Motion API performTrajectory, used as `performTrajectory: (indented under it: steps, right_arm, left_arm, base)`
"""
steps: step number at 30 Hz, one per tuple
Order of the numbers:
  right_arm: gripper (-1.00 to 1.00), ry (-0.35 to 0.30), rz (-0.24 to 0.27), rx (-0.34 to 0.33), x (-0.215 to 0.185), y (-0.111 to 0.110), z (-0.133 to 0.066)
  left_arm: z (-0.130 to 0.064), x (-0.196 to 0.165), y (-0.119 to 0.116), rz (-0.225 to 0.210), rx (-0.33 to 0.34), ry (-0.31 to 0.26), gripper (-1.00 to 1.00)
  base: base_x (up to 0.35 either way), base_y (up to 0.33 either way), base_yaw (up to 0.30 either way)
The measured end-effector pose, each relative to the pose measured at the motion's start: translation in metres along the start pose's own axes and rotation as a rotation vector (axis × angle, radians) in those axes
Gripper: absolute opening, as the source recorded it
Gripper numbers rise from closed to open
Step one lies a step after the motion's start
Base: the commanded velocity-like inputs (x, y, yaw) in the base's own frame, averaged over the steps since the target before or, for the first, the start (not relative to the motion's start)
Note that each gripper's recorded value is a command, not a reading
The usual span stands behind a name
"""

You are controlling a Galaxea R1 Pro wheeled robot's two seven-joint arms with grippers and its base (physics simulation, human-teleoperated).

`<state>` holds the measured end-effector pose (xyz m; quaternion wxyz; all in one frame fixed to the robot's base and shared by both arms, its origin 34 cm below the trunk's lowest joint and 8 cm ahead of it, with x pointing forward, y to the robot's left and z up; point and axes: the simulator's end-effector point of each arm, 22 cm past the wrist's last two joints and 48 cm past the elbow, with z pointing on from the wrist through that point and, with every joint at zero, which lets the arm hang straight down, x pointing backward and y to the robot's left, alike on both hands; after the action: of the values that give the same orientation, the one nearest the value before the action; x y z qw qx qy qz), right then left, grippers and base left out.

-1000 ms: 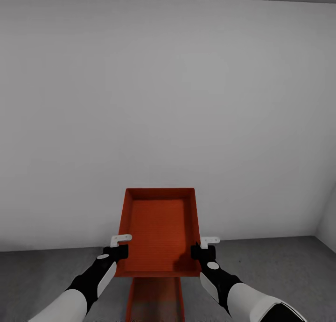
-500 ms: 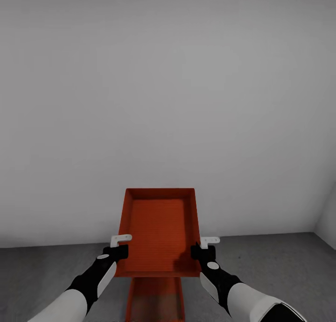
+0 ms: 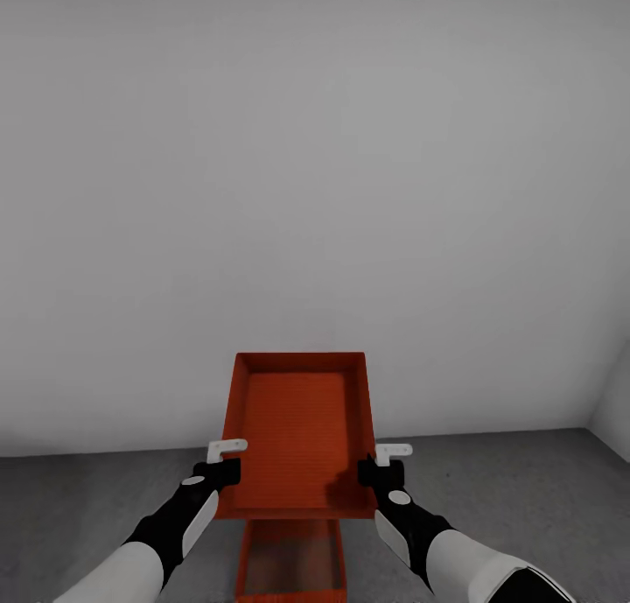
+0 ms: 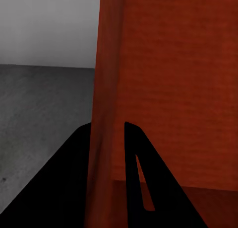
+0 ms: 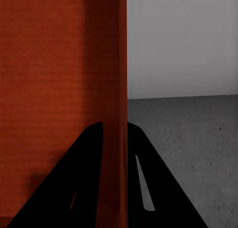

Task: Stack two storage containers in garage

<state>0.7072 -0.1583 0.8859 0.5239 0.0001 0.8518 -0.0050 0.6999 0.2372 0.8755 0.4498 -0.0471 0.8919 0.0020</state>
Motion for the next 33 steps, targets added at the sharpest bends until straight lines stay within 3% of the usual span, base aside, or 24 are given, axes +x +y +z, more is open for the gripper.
performTrajectory:
  steps: [33]
  right_arm:
    - [-1.0,0.053,0.0,0.0,0.03,0.0,0.009]
  left_arm:
    - [0.013,0.028,0.002,0.002,-0.004,0.053,-1.0]
  base:
    - [0.0,0.0,0.0]
